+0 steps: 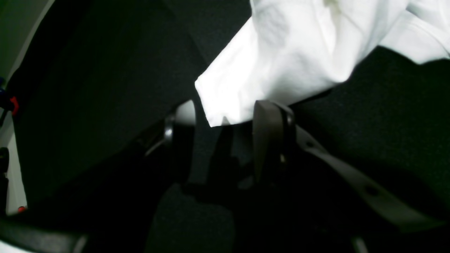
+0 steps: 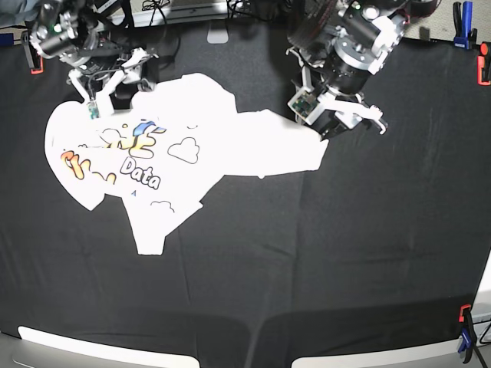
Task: Layout the t-shirt on the table in an organized manner, then fold the t-shirt properly
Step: 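Grasp the shirt with the right gripper and shift it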
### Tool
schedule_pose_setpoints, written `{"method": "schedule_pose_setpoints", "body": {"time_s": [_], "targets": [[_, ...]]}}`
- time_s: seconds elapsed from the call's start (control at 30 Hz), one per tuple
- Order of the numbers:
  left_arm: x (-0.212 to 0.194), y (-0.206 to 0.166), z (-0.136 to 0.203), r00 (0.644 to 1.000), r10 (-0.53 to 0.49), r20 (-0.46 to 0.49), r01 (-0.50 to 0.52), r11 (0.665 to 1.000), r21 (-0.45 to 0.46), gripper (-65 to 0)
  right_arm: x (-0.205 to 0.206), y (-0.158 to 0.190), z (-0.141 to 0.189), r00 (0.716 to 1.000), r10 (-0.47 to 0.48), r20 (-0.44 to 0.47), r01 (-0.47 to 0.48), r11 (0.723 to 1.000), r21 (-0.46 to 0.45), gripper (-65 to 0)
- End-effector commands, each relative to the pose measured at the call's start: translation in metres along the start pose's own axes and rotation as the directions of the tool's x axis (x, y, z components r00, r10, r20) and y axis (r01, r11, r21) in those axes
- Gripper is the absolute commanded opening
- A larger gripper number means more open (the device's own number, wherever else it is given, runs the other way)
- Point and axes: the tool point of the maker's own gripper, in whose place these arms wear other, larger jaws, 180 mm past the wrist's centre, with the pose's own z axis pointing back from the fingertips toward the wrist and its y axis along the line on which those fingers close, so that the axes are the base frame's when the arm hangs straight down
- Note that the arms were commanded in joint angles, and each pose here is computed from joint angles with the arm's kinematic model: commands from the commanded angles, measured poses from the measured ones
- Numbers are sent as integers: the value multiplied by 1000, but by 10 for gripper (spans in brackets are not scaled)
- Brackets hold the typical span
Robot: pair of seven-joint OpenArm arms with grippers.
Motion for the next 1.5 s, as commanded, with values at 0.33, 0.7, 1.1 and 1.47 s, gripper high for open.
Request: {"method": "schedule_pose_setpoints", "body": {"time_s": [0.33,0.7,1.1,1.47], "targets": [[12,11,2,999,5,50,-7,999,40,-396,3,-7,-15,999,-45,12,45,999,20,-352],[41,38,-9,990,-26,137,12,995,102,-396,-49,-49,9,968,37,-247,-63,993,-99,-650],[120,45,-25,924,216,315,-207,976,-60,-396,-13,-225,162,991,-93,-96,15,794,-608,-650],[182,-20,-77,874,398,279,-289,887,-361,-396,21,-234,187,993,-101,65,120,802,-585,-650]]}}
